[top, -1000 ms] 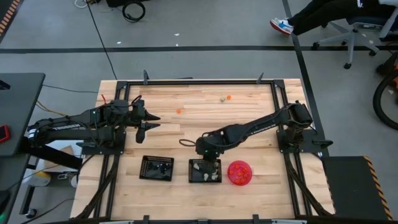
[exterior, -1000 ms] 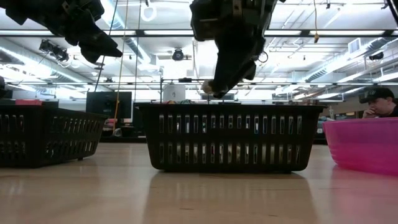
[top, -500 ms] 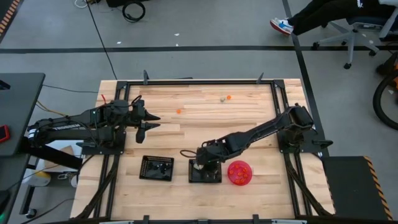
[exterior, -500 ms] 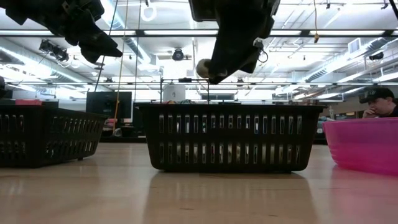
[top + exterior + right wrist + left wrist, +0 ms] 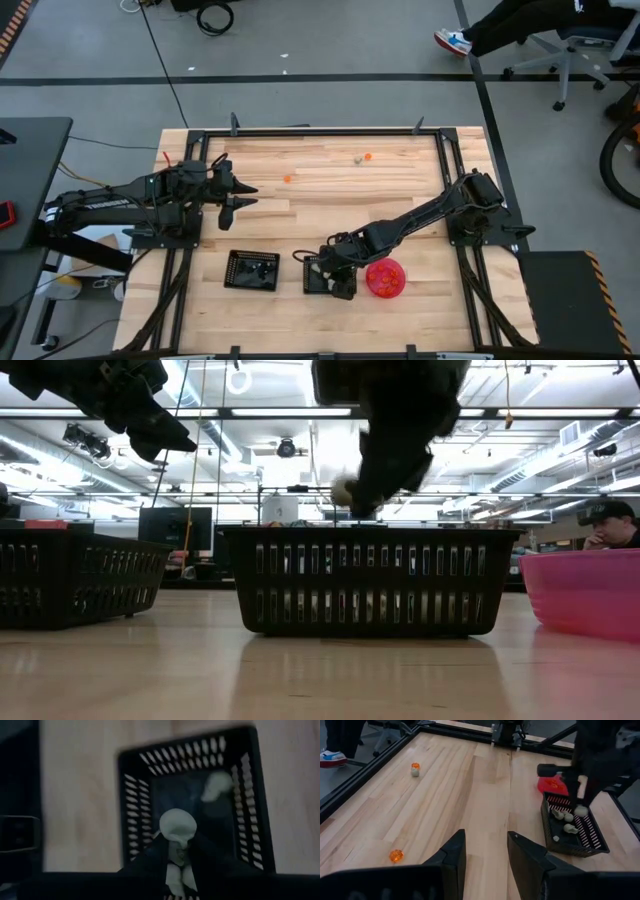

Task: Sort Halloween decoration
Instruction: Put the white skull toy into the right black bin

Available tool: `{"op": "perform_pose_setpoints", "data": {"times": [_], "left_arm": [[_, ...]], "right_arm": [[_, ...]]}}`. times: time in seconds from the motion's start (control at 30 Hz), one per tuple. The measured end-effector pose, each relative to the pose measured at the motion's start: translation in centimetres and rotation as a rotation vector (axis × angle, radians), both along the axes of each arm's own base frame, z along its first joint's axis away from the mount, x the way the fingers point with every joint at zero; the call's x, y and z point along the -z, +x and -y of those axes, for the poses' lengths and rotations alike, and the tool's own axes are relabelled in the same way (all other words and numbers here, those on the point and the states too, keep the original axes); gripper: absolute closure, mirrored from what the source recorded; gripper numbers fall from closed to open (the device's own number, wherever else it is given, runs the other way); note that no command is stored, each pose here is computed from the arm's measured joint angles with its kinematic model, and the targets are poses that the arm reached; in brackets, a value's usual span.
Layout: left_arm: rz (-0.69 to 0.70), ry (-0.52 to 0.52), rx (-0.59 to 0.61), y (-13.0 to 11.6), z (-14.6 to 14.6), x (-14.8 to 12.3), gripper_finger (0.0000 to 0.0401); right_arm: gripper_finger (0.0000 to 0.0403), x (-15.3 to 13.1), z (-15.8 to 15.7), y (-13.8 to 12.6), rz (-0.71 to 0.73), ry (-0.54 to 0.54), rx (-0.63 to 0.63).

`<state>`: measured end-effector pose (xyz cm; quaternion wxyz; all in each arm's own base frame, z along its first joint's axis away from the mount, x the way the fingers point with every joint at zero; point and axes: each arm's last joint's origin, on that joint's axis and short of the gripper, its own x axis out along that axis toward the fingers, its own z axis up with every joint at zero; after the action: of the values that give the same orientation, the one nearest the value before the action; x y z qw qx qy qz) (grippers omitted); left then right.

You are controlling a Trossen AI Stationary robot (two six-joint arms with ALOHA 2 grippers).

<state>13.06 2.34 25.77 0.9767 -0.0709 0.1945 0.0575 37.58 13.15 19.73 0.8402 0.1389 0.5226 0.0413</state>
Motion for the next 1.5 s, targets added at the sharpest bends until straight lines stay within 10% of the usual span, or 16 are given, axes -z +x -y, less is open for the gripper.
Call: {"op": "perform_pose_setpoints", "data": {"times": [1.5], "left_arm": [[0.0,-0.001,-0.001,0.0,0.0,0.0,0.0285]], "right_arm": [[0.0272,2.9,0.1,-1.1,-0.007,0.001,0.039]]}}
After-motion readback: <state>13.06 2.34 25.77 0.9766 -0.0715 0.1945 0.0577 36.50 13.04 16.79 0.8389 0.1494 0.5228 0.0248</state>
